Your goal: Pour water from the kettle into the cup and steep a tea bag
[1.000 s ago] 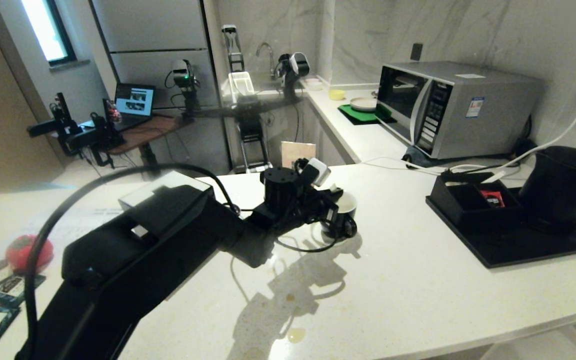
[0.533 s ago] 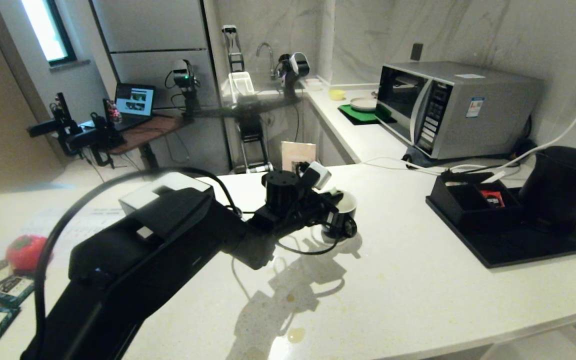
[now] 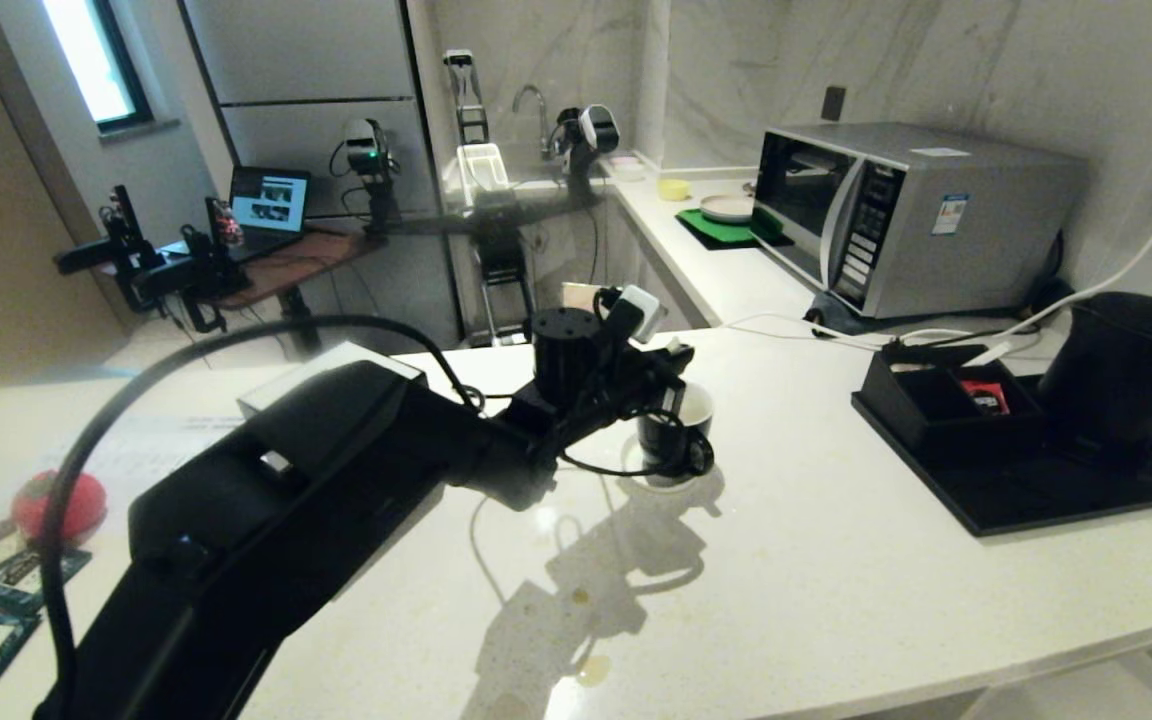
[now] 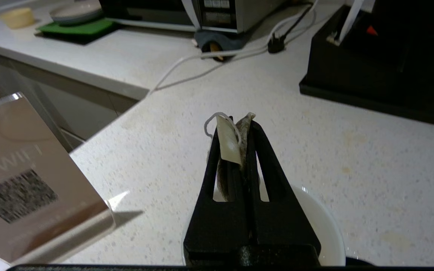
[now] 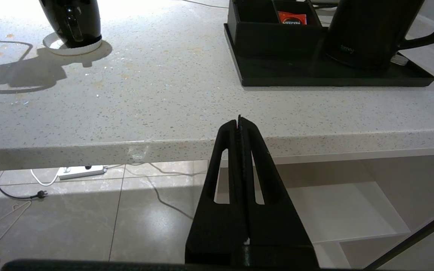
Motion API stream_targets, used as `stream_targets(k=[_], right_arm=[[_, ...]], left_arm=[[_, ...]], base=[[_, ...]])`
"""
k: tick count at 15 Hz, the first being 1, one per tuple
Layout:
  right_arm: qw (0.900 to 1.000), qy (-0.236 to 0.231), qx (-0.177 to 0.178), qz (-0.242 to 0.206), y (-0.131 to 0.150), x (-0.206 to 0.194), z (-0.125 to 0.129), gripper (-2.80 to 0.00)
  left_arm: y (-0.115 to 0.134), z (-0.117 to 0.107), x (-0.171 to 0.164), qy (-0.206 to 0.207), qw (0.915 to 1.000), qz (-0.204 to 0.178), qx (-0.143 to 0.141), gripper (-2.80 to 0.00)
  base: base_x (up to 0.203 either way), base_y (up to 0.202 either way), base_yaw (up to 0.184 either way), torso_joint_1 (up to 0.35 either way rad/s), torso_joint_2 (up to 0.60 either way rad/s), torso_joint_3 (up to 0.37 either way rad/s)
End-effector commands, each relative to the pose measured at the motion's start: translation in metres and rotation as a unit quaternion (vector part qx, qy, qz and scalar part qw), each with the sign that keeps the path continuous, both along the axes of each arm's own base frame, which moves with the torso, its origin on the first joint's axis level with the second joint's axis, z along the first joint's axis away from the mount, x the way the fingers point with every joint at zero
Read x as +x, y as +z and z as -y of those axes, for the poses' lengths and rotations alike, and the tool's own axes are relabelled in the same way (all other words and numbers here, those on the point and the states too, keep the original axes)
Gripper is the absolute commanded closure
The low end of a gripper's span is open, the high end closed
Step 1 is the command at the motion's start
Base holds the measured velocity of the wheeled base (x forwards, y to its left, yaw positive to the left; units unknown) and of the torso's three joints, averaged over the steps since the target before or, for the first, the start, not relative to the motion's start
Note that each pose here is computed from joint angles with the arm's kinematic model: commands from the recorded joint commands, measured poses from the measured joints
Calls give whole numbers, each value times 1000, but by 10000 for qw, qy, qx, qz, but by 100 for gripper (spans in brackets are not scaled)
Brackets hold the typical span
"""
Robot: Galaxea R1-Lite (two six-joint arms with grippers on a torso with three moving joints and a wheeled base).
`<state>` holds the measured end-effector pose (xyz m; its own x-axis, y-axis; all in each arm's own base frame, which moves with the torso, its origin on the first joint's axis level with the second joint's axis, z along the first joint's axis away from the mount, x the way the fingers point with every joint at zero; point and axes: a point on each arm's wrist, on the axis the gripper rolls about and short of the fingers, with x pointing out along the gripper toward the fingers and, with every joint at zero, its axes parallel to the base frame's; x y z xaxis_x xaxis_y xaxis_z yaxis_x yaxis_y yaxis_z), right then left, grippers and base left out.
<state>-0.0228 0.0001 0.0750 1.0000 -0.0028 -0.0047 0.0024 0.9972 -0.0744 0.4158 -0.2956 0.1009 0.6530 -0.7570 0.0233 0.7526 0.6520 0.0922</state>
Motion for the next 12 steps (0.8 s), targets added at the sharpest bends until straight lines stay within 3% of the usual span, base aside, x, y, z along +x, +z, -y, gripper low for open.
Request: stream_targets(k=[1,5,12], right_arm=[[10000,5,-3,-1,0,0,0,0],[10000,6,-3,0,0,0,0,0],[10000,6,-3,0,0,0,0,0]], left_arm=[[20,-3,0,23,9996,226,-150,0],[28,-4,-1,30,9994,282,-189,0],[7,2,0,8,10000,62,-38,0]], base=[[0,0,0,0,0,0],[0,0,0,0,0,0],[0,0,0,0,0,0]])
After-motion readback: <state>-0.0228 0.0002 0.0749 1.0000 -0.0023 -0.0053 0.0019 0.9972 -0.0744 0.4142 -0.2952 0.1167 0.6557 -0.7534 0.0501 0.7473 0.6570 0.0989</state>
